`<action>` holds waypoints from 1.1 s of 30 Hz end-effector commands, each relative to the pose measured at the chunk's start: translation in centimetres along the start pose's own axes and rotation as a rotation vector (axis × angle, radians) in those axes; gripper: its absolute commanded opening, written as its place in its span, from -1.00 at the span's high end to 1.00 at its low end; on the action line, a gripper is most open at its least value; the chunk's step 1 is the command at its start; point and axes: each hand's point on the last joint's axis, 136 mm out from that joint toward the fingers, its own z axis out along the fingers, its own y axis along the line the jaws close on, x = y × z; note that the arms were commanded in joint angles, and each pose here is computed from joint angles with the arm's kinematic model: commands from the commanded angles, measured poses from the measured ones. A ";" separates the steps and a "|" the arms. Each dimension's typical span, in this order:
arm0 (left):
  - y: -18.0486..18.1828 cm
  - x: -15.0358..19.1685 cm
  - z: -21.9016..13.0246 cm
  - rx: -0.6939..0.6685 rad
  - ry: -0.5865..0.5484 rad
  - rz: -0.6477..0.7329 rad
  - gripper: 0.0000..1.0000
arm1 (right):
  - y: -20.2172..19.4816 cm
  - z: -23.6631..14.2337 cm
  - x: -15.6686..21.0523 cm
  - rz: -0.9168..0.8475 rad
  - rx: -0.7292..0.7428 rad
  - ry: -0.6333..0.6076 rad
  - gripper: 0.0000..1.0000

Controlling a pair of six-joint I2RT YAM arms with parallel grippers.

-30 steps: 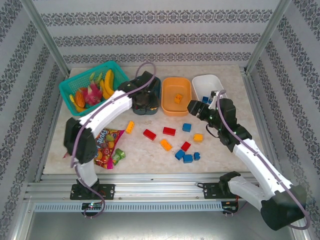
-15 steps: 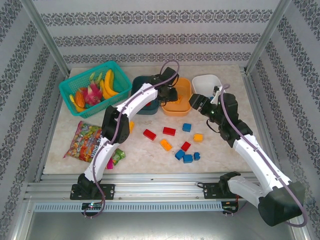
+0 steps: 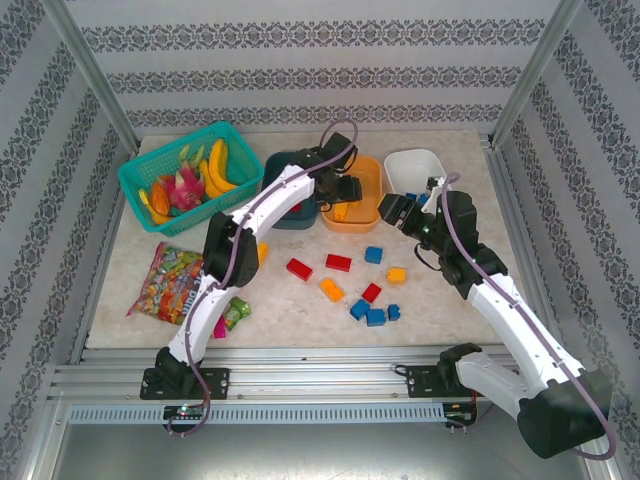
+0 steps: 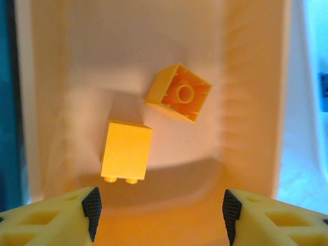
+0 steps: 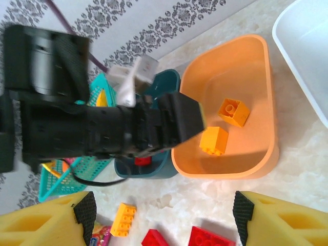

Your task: Sort the legos into containers by color

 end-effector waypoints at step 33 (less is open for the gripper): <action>11.6 17.7 -1.6 -0.203 0.246 -0.870 -0.49 | 5.8 1.6 13.8 -0.480 -0.213 0.414 -0.46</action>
